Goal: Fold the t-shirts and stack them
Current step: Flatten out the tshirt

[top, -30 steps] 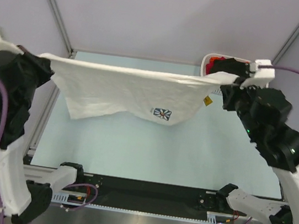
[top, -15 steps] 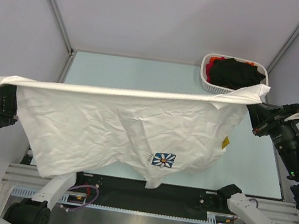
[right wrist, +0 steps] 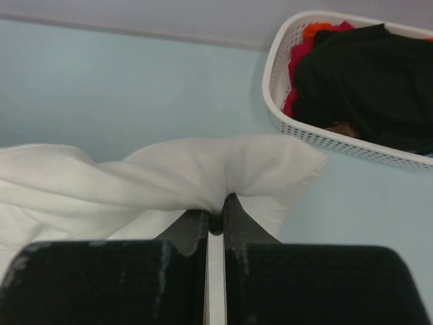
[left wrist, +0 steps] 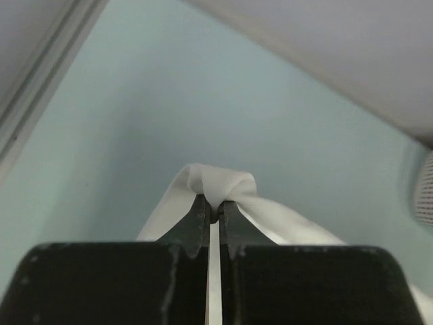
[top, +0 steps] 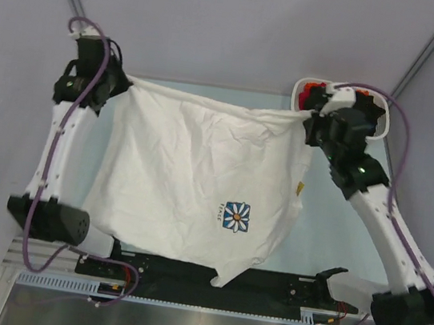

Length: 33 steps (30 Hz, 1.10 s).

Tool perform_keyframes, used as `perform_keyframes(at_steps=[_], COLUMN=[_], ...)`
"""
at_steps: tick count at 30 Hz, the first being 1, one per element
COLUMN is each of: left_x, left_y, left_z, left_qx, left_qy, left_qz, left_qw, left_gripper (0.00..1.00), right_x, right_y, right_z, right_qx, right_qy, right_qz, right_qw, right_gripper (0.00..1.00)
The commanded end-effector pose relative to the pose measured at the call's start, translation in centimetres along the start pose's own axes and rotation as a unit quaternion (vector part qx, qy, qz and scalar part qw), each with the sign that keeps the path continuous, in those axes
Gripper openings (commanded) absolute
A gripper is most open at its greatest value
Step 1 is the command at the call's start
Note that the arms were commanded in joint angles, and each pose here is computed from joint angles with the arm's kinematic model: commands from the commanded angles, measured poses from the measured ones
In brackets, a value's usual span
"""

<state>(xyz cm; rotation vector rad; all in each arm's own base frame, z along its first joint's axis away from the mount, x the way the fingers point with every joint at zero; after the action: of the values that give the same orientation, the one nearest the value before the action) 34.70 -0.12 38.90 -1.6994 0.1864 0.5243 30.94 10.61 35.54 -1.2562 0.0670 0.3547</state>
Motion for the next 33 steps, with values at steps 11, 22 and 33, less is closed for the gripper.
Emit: perform_keyframes(at_steps=[11, 22, 33], left_x=[28.0, 26.0, 16.8], left_y=[5.5, 7.7, 17.7], left_z=[4.0, 4.2, 1.4], left_qx=[-0.044, -0.045, 0.004], left_qy=[-0.054, -0.008, 0.038], left_qz=[0.142, 0.159, 0.307], left_qw=[0.987, 0.986, 0.951], left_gripper=[0.86, 1.0, 0.0], right_x=[34.7, 30.2, 17.1], right_y=[6.4, 5.0, 14.0], right_z=[2.9, 0.5, 1.0], right_qx=[-0.06, -0.096, -0.027], right_qy=[0.055, 0.163, 0.099], right_qz=[0.008, -0.015, 0.23], right_qw=[0.997, 0.982, 0.968], right_gripper=[0.54, 1.0, 0.15])
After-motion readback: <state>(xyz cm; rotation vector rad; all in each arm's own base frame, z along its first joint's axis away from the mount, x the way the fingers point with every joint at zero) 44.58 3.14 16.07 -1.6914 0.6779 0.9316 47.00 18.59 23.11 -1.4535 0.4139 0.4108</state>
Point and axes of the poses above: each gripper's point midway between its finger pads, its own x axis out along the fingers, its own z axis along the line the jaws close on, y = z × x, the point moved 4 cm from there along -x, back along the fingers, and after that the axes turned 15 degrees about x, right-handed, at the moved point
